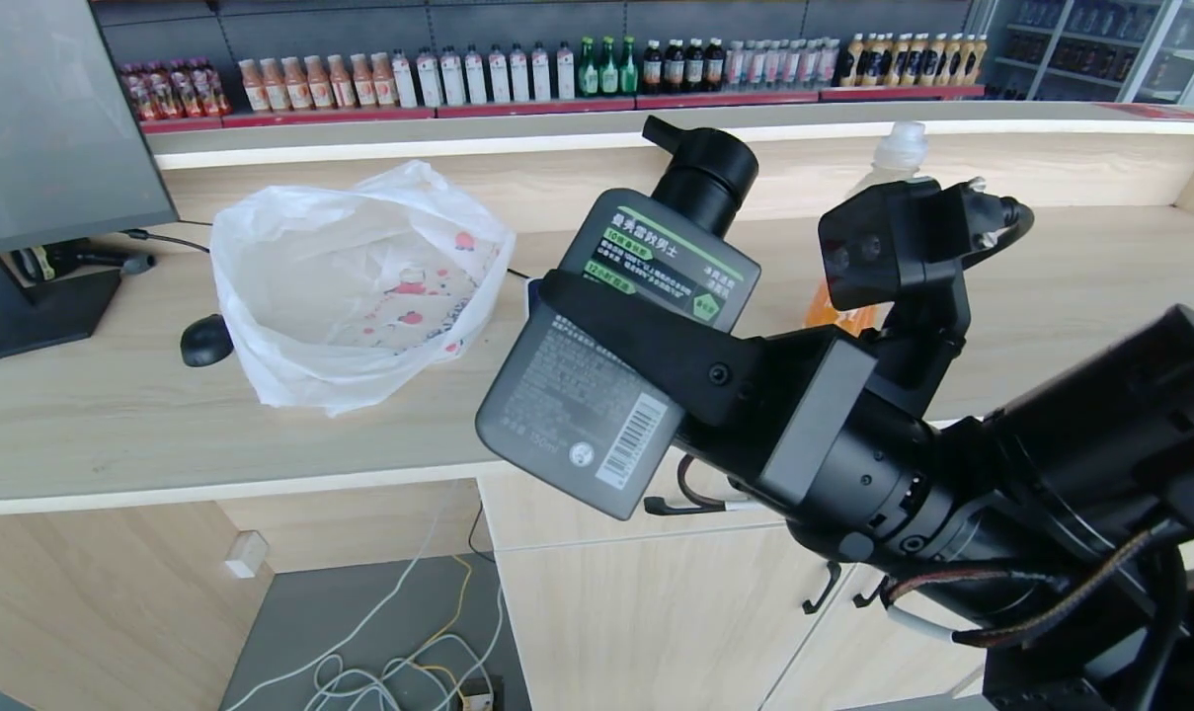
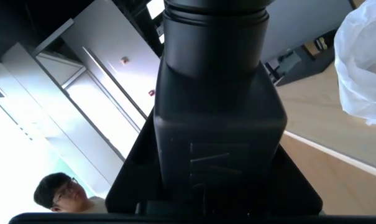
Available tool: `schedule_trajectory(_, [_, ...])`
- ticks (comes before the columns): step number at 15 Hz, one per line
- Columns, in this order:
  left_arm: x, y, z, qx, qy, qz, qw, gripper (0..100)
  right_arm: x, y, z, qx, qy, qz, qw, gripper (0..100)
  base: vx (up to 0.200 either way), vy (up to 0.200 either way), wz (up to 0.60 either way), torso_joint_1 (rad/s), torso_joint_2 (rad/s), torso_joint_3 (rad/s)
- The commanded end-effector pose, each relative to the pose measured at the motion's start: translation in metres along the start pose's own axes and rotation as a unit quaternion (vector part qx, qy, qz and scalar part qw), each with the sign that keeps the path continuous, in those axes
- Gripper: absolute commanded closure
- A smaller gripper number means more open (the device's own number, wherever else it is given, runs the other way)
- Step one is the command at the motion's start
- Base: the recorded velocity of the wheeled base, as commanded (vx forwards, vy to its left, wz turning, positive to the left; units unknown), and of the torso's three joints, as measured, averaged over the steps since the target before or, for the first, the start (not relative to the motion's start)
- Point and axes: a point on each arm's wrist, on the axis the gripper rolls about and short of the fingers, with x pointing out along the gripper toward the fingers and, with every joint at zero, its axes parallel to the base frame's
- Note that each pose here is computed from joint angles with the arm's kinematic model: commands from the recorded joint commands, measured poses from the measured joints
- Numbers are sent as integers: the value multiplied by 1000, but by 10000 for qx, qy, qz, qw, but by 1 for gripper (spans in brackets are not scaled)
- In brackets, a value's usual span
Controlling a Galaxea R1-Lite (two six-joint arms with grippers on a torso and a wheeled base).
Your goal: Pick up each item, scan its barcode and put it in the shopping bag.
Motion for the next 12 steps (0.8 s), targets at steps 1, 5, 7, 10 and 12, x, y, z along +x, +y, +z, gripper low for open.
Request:
schedule_trajectory(1, [0, 0, 0, -1, 0, 9, 10000, 0, -1, 2, 1, -10, -10, 14, 10000, 100, 0, 0, 0, 0, 0, 0])
schedule_trajectory(5, [0, 0, 0, -1, 0, 1, 10000, 0, -4, 1, 3, -53, -26, -35, 10000, 100, 0, 0, 0, 0, 0, 0])
schedule_trajectory(7, [0, 0, 0, -1, 0, 1, 10000, 0, -4, 1, 3, -93, -17, -45, 9999, 100, 0, 0, 0, 0, 0, 0])
schedule_trajectory(10, [0, 0, 0, -1, 0, 1, 10000, 0, -10, 2, 0, -186, 47, -113, 9998, 100, 0, 0, 0, 0, 0, 0])
schedule_trajectory(12, [0, 0, 0, -1, 0, 1, 10000, 0, -20, -2, 0, -335, 96, -303, 9989, 100, 0, 0, 0, 0, 0, 0])
